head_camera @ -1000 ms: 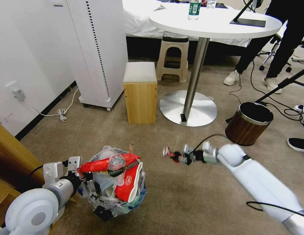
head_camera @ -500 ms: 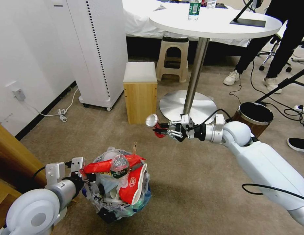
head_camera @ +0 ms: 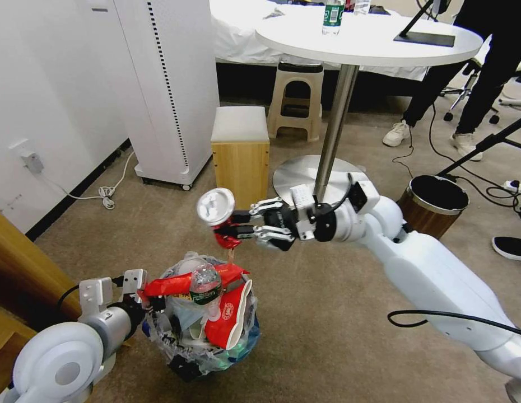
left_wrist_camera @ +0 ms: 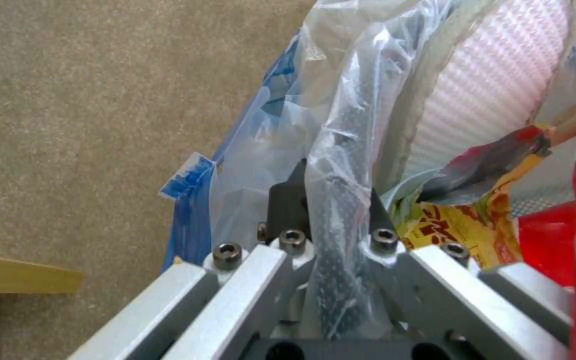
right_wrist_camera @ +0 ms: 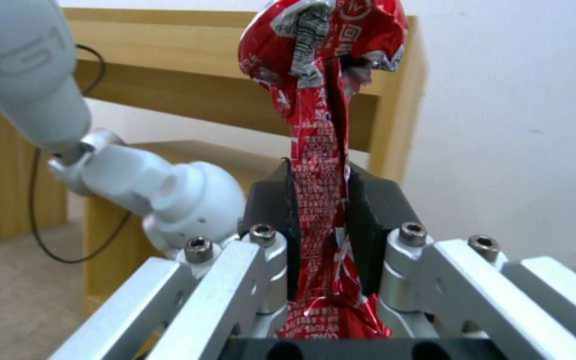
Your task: Pick up the trash bin and place the garbage on the floor into it.
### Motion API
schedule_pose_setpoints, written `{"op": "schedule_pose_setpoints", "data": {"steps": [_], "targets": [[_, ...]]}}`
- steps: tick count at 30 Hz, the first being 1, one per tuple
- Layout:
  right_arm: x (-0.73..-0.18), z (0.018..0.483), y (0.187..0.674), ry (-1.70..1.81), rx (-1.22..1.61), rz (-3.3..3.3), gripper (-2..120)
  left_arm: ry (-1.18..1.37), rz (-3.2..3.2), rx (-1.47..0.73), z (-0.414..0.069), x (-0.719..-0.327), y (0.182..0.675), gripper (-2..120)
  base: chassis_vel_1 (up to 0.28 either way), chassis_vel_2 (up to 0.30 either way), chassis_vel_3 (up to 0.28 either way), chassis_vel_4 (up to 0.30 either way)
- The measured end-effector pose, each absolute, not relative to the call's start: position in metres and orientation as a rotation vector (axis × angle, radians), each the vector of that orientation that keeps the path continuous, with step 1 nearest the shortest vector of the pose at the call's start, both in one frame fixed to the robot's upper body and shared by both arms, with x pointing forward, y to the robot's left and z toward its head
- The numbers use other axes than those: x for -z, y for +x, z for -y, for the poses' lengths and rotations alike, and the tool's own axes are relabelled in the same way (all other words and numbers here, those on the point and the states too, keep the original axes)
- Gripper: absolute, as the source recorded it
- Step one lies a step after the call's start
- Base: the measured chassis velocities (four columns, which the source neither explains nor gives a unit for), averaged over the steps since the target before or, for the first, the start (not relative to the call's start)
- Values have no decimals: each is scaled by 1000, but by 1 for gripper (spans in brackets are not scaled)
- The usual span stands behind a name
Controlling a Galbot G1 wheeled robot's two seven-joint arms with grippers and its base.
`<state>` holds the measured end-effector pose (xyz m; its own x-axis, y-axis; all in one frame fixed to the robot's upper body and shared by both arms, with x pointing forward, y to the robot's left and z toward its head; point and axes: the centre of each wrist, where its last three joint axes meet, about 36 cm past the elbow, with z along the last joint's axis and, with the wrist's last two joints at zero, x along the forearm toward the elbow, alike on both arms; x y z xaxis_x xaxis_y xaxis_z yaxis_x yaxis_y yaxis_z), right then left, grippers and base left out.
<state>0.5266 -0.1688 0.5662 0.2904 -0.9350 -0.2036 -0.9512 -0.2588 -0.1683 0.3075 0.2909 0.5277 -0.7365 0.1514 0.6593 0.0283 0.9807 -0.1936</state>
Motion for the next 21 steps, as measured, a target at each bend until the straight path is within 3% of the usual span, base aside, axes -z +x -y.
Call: {"op": "schedule_pose_setpoints", "data": {"steps": [13, 21], "targets": [[-558, 121, 540, -2409, -151, -1605, 14, -113, 2393, -221, -294, -526, 311, 1, 0, 0, 0, 0], [-501, 104, 520, -2512, -259, -1604, 14, -110, 2397, -219, -297, -525, 315, 1, 0, 0, 0, 0]]}}
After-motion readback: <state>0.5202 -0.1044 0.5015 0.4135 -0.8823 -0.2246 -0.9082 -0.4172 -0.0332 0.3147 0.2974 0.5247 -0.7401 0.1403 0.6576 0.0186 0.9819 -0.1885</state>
